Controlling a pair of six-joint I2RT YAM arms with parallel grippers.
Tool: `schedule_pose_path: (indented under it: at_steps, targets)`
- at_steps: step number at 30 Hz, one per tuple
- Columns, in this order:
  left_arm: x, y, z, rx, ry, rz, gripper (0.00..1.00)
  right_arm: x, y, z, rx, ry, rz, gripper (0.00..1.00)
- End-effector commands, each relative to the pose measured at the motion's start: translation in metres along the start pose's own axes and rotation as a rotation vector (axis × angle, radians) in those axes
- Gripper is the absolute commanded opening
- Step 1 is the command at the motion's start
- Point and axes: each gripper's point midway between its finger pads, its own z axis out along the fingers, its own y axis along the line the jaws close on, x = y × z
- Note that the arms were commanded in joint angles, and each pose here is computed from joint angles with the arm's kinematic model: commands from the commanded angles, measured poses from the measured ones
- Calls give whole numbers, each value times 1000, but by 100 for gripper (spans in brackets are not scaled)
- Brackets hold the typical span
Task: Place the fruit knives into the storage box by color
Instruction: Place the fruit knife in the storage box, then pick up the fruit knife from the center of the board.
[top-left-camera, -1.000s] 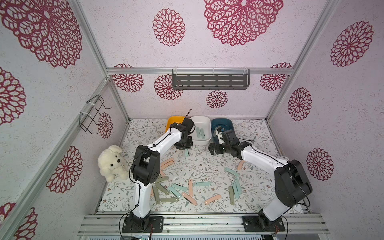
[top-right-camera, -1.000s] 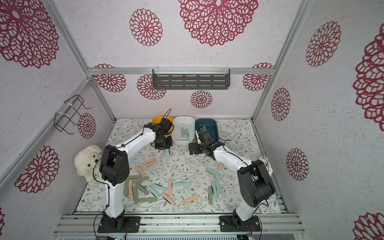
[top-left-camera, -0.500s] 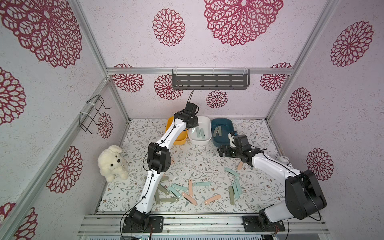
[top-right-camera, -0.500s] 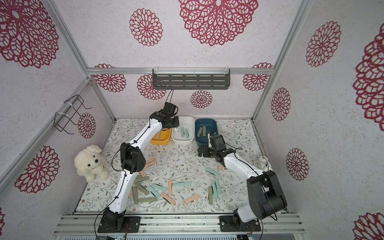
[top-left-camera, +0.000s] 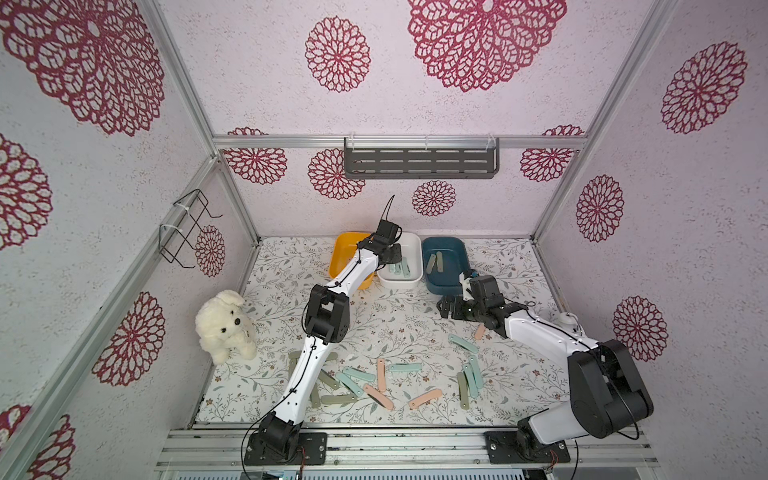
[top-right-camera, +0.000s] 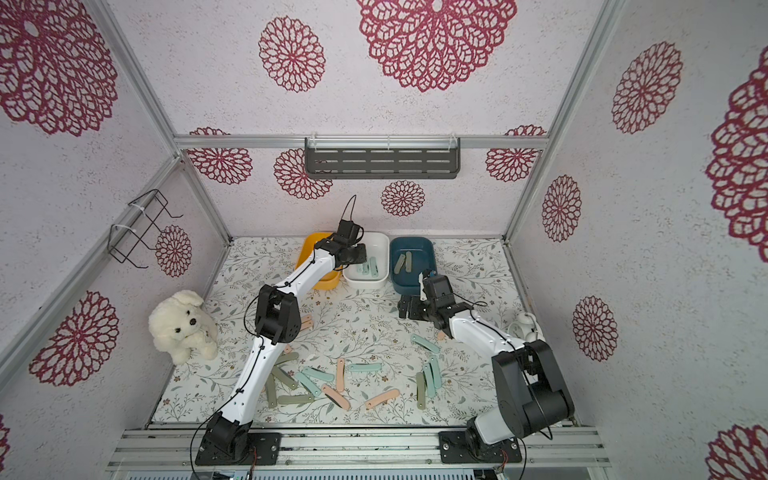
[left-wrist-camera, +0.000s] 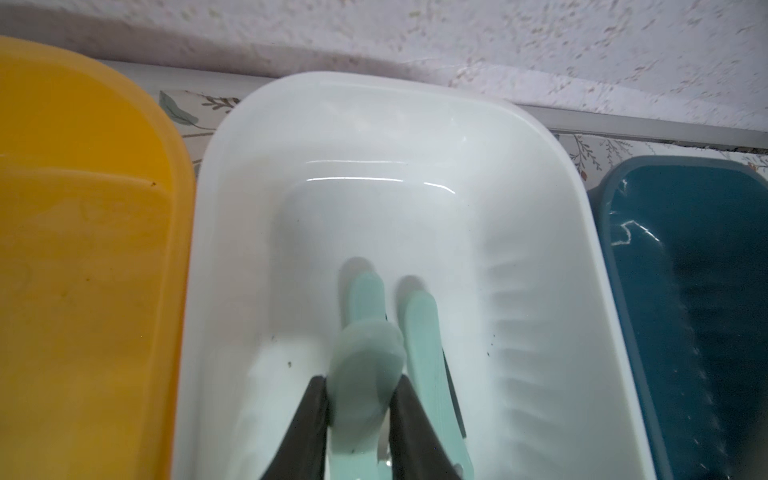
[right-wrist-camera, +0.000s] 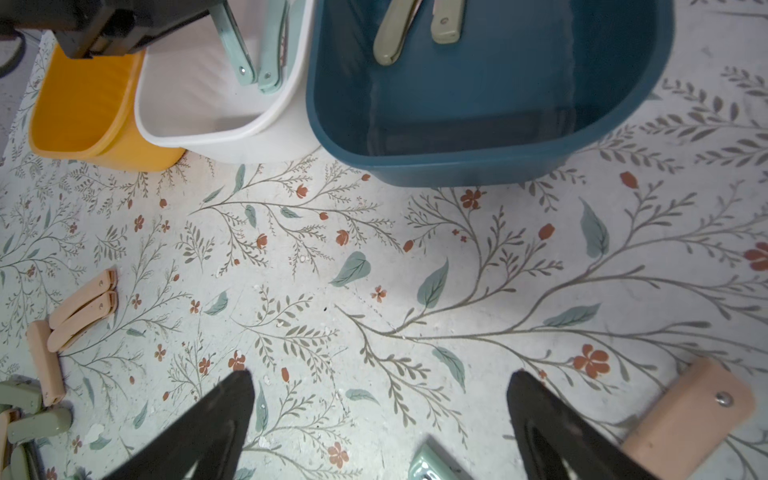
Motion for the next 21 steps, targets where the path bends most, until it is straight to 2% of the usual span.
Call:
schedule_pose_path:
  at_steps: [1, 6, 11, 14, 21]
  targets:
    - [-14, -9, -4, 26, -46, 30, 24, -21, -7, -15, 19, -82, 36, 99]
    - [-32, -15, -27, 41, -77, 25, 53, -26, -30, -20, 95, -93, 81, 99]
    - [-50, -36, -74, 94, -105, 1, 81, -15, -37, -27, 111, -69, 89, 99]
    - [-49, -51, -101, 130, -96, -6, 97, 2, -40, -31, 108, -32, 122, 94]
    - [-28, -73, -147, 213, -29, -56, 97, 42, -37, -28, 39, 8, 186, 79]
